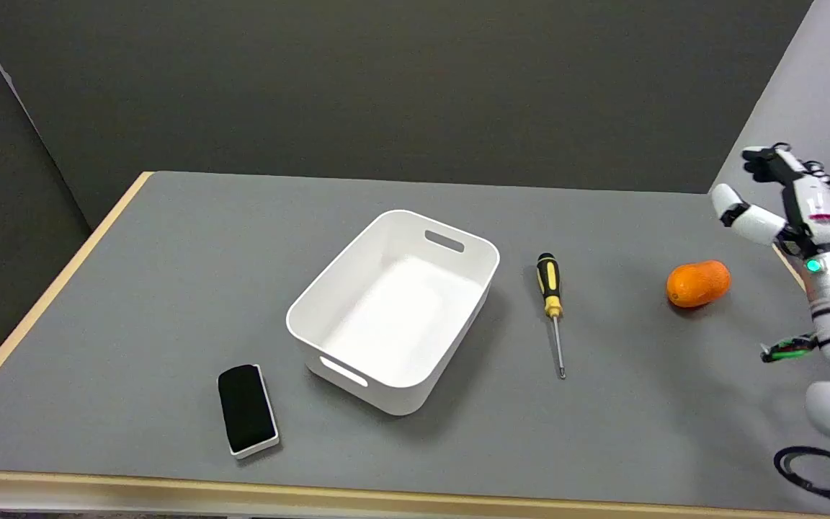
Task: Pick up mango.
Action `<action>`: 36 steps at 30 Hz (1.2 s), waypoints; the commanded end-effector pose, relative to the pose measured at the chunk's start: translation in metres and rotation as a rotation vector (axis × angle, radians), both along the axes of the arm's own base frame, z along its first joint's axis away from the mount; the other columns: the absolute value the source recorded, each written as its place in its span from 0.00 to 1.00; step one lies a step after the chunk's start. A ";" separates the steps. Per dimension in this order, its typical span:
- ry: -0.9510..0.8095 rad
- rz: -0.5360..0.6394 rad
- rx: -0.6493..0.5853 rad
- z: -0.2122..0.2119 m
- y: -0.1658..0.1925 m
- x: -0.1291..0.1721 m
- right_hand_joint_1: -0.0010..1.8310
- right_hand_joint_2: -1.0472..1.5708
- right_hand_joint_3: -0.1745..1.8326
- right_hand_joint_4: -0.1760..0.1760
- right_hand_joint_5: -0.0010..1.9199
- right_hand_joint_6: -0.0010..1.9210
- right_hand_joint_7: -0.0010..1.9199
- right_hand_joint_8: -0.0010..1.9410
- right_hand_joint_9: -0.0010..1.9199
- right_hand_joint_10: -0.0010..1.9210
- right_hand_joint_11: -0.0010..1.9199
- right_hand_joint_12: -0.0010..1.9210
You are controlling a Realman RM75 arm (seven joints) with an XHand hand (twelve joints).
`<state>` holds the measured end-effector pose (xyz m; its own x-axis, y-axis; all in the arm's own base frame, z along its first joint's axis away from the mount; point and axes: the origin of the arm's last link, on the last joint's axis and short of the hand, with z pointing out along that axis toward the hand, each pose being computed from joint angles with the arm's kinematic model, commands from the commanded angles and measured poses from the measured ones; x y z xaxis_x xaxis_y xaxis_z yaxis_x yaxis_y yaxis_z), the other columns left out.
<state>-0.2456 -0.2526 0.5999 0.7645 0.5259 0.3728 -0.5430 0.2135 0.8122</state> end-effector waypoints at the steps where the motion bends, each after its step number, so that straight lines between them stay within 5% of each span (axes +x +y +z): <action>1: 0.237 -0.497 0.042 0.003 -0.063 0.070 0.25 0.64 0.52 0.51 0.17 0.31 0.24 0.26 0.18 0.50 0.03 0.66; 9: 0.392 -0.499 0.047 0.007 -0.040 0.104 0.21 0.62 0.52 0.77 0.17 0.32 0.24 0.24 0.18 0.45 0.07 0.66; 13: 0.441 -0.517 0.072 0.002 -0.032 0.111 0.20 0.62 0.52 0.81 0.16 0.30 0.22 0.21 0.16 0.41 0.05 0.63; 24: 0.545 -0.629 0.109 -0.002 0.005 0.100 0.20 0.61 0.56 0.87 0.11 0.25 0.15 0.17 0.13 0.33 0.03 0.59; 36: 0.755 -0.803 0.208 -0.021 0.010 0.083 0.19 0.59 0.56 0.75 0.01 0.11 0.03 0.11 0.04 0.26 0.00 0.50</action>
<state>-0.1597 -0.2515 0.6044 0.9979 -0.0452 -0.0470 0.0580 0.2845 0.9569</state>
